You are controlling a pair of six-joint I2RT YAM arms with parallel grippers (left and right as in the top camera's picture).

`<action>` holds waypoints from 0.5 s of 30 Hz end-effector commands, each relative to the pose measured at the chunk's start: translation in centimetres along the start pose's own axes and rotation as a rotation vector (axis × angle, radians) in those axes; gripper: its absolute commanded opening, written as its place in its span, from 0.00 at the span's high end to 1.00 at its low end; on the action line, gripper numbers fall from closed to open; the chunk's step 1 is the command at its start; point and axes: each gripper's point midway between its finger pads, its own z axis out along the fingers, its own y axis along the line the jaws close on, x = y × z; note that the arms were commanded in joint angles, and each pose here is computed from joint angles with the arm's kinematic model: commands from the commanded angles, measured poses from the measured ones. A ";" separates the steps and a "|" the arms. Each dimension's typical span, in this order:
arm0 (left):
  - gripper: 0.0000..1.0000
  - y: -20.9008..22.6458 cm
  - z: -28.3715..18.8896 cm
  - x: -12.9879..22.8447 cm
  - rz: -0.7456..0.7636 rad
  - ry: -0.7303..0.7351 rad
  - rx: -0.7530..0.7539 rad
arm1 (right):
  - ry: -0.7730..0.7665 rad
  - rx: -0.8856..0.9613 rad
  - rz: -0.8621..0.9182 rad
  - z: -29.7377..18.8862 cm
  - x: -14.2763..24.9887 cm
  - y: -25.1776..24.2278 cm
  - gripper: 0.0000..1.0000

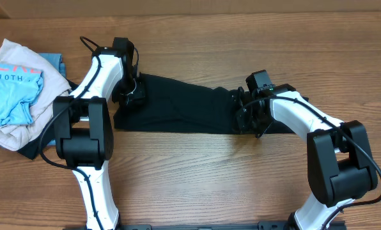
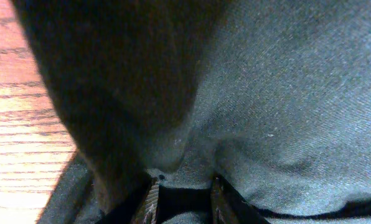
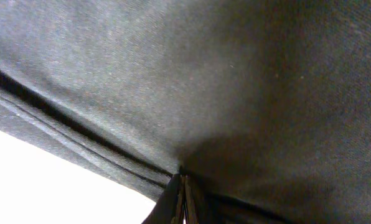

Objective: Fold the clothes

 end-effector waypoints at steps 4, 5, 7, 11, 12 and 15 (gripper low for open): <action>0.68 1.4 1.6 0.8 -0.030 0.038 -0.043 | -0.040 0.310 0.123 -0.7 0.0 -5.8 0.96; 0.68 1.4 1.6 0.8 -0.030 0.038 -0.043 | -0.048 0.356 0.164 -1.1 0.0 -7.0 0.96; 0.68 1.5 1.6 0.8 -0.030 0.039 -0.044 | -0.057 0.369 0.192 -1.4 0.0 -8.1 0.96; 0.68 1.5 1.6 0.8 -0.030 0.039 -0.047 | -0.063 0.377 0.287 -2.1 0.4 -10.4 0.96; 0.68 1.5 1.6 0.8 -0.030 0.038 -0.046 | -0.065 0.378 0.305 -2.2 0.5 -11.0 0.96; 0.68 1.5 1.6 0.8 -0.030 0.038 -0.046 | -0.075 0.382 0.347 -2.8 0.5 -12.4 0.96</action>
